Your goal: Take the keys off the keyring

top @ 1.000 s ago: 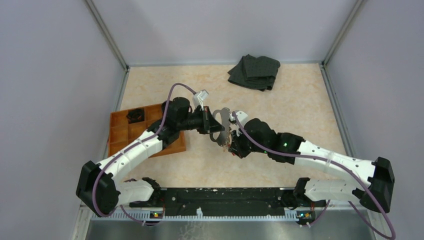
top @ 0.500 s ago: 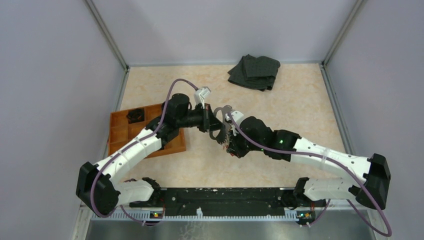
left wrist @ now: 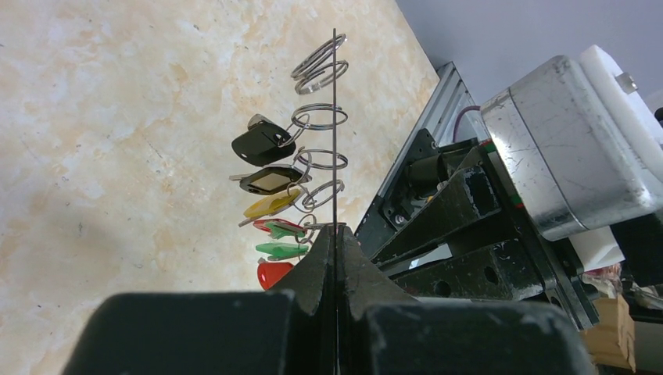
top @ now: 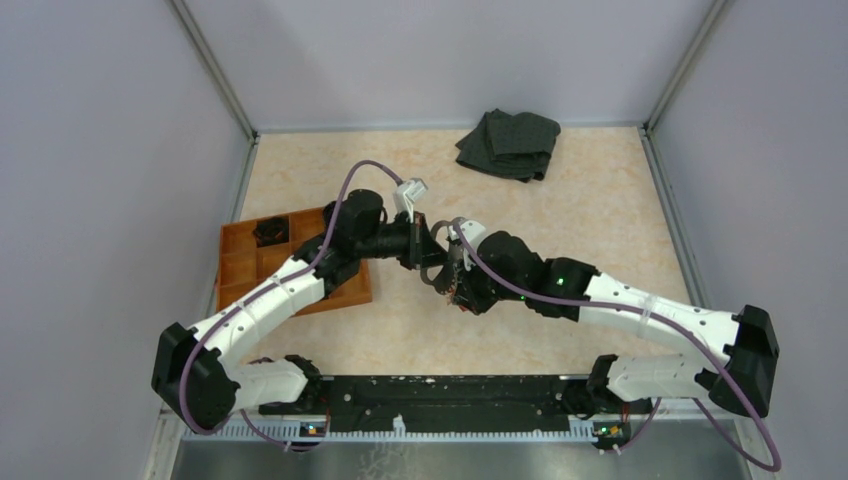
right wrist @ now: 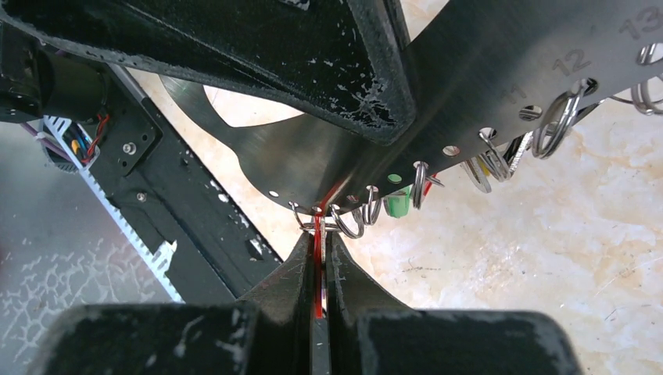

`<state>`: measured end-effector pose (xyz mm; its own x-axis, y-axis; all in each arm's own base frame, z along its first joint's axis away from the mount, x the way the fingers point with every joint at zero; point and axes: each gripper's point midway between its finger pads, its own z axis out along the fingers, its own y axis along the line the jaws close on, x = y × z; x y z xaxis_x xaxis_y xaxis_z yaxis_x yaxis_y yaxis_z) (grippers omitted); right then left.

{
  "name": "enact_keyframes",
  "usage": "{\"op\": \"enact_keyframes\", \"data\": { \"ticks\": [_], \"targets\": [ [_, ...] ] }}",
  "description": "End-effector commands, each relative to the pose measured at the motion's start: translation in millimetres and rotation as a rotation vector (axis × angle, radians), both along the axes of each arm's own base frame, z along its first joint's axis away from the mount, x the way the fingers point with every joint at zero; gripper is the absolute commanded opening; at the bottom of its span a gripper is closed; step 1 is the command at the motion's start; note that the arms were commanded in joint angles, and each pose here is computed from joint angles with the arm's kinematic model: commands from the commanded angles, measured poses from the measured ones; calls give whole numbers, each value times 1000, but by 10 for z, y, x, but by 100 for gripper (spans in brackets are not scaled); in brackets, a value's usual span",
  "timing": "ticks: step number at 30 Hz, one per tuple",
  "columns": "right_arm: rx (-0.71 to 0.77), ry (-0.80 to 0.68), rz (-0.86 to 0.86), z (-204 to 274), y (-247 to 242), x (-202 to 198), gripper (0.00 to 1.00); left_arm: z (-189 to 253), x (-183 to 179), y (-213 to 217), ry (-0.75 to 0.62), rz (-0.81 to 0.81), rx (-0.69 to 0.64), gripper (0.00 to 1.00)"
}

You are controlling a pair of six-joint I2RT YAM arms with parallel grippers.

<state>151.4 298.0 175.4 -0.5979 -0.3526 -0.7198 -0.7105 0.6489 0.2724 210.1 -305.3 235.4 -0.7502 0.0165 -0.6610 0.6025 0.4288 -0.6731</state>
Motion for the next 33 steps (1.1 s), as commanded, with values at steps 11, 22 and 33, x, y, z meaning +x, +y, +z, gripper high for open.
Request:
{"op": "enact_keyframes", "data": {
  "ticks": [11, 22, 33],
  "targets": [
    [44, -39, -28, 203, 16, 51, 0, 322, 44, -50, -101, 6, -50, 0],
    [27, -35, -34, 112, -96, 2, 0, 278, 63, 30, -47, 2, -83, 0],
    [18, -33, -10, 63, -112, -33, 0, 230, 104, 113, 31, -10, -159, 0]
  ]
}}
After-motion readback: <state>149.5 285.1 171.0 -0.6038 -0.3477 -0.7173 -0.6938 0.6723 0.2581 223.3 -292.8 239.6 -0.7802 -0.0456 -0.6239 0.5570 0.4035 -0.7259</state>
